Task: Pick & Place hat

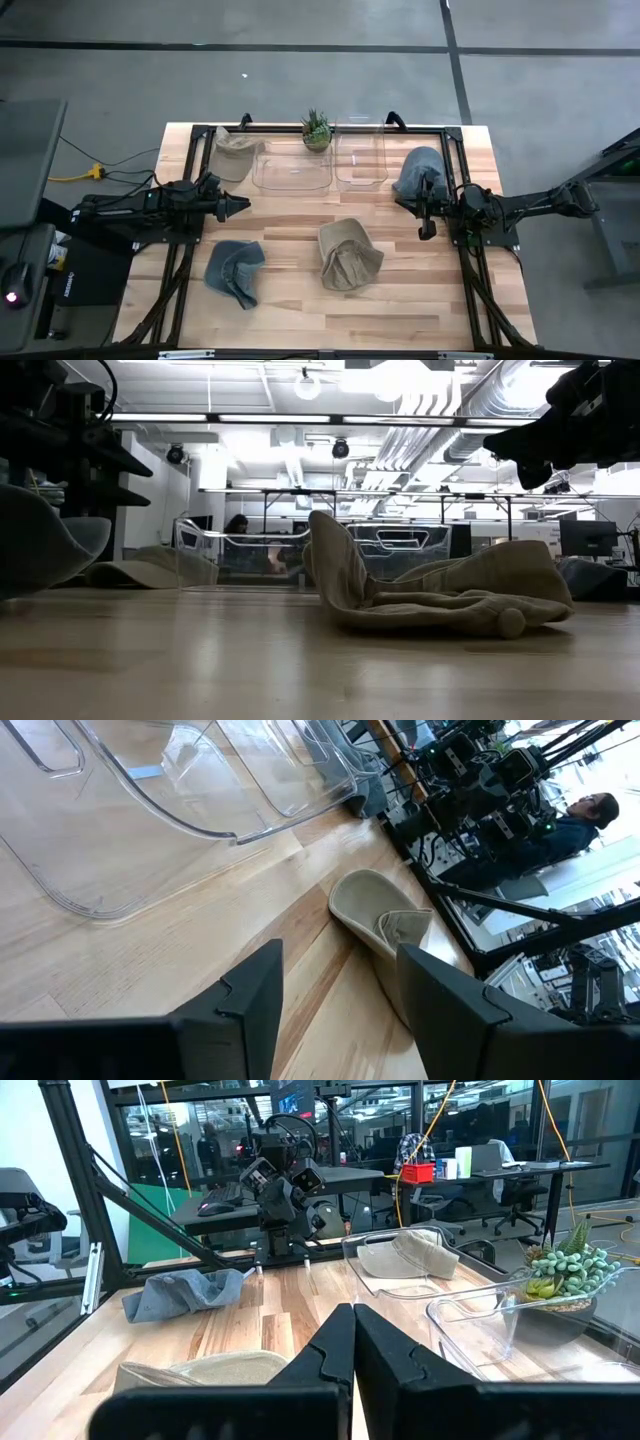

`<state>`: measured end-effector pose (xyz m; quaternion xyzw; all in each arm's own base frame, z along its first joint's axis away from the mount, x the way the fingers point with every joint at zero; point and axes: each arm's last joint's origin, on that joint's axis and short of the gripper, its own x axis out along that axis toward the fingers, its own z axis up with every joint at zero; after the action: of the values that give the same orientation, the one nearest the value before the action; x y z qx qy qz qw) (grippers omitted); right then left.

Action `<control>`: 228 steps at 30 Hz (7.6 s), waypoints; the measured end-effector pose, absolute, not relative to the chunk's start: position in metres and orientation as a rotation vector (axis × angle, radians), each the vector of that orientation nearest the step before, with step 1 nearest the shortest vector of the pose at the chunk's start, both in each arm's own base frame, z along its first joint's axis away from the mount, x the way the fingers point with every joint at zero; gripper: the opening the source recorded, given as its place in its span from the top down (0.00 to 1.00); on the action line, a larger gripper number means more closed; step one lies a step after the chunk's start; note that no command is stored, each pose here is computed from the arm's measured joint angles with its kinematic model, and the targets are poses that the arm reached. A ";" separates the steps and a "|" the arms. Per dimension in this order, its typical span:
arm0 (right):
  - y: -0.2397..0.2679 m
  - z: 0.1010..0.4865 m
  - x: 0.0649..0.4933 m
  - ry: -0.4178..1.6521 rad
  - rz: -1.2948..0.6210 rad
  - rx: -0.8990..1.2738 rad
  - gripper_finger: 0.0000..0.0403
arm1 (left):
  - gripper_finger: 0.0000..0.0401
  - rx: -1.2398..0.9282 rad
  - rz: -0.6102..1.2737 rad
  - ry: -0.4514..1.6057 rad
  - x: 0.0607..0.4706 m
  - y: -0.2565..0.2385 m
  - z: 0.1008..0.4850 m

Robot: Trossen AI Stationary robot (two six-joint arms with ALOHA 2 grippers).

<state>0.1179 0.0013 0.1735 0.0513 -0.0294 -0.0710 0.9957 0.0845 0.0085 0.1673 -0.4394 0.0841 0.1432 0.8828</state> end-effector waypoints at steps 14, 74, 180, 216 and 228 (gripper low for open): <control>0.001 0.174 0.118 -0.059 -0.142 0.103 1.00 | 0.56 -0.914 0.298 0.175 0.085 0.009 0.167; 0.001 0.174 0.118 -0.059 -0.142 0.103 1.00 | 0.44 -0.928 0.182 0.095 0.088 0.007 0.178; 0.001 0.174 0.118 -0.059 -0.142 0.103 1.00 | 0.25 -0.439 -0.479 1.299 0.214 -0.004 0.145; 0.001 0.174 0.118 -0.059 -0.142 0.103 1.00 | 1.00 -0.580 -0.412 1.315 0.230 -0.009 0.171; 0.001 0.174 0.118 -0.059 -0.142 0.103 1.00 | 1.00 -0.245 -0.243 1.187 0.262 -0.040 0.232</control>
<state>0.1179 0.0013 0.1735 0.0513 -0.0294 -0.0709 0.9957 0.2624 -0.0395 0.2325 -0.1150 0.5563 -0.1137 0.8151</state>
